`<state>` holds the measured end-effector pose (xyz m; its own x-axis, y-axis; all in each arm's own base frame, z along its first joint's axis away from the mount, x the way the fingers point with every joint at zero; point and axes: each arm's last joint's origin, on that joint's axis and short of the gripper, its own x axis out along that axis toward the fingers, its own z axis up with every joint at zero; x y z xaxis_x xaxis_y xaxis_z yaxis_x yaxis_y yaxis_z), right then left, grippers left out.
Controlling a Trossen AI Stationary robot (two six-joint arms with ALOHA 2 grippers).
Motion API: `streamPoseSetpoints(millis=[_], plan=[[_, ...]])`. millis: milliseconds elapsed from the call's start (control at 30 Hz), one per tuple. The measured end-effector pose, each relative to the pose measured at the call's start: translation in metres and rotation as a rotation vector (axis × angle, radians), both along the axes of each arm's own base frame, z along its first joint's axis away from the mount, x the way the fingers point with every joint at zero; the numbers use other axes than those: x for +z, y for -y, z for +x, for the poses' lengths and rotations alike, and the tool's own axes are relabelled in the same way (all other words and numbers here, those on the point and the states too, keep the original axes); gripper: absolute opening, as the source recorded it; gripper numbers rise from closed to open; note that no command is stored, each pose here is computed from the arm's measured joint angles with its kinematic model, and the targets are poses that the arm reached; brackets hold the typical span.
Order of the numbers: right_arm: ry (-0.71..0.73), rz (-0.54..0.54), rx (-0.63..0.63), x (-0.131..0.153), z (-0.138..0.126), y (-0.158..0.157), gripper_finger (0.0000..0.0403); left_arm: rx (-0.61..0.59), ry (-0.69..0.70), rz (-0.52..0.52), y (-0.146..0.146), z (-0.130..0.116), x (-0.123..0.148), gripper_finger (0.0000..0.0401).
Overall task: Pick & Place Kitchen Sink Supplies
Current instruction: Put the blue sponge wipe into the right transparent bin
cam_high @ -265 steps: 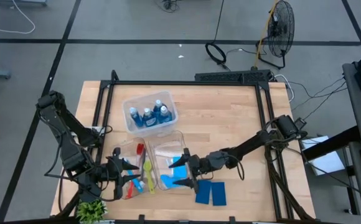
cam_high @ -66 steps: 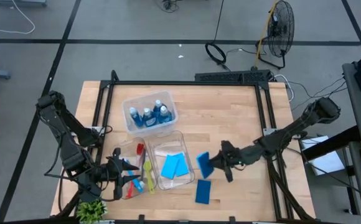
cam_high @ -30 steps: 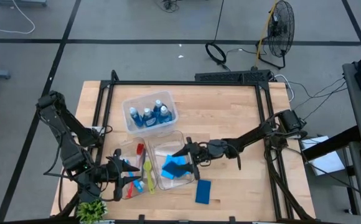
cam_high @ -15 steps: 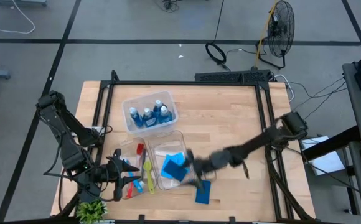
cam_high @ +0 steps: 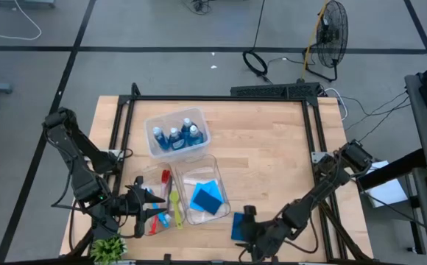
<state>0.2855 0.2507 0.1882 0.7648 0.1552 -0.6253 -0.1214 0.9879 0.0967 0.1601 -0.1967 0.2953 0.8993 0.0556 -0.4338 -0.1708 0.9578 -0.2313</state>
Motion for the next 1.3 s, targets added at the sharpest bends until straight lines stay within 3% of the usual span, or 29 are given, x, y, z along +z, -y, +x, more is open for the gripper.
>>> streamPoseSetpoints(millis=[400, 700, 1000, 1167, 1300], plan=[[-0.107, 0.123, -0.125, -0.059, -0.029, 0.025, 0.0231, 0.0, 0.0, 0.0, 0.0, 0.0, 0.0, 0.0132], [-0.185, 0.077, -0.253, -0.079, -0.037, 0.051, 0.0211, 0.0, -0.001, 0.0, 0.0, 0.0, 0.0, 0.0131], [-0.332, -0.011, -0.355, -0.083, -0.042, 0.075, 0.0199, 0.0, 0.0, 0.0, 0.0, 0.0, 0.0, 0.0132], [-0.444, -0.038, -0.413, -0.072, -0.056, 0.086, 0.0199, 0.0, 0.0, 0.0, 0.0, 0.0, 0.0, 0.0132], [-0.448, -0.079, -0.464, -0.059, -0.064, 0.094, 0.0199, 0.0, 0.0, 0.0, 0.0, 0.0, 0.0, 0.0132]])
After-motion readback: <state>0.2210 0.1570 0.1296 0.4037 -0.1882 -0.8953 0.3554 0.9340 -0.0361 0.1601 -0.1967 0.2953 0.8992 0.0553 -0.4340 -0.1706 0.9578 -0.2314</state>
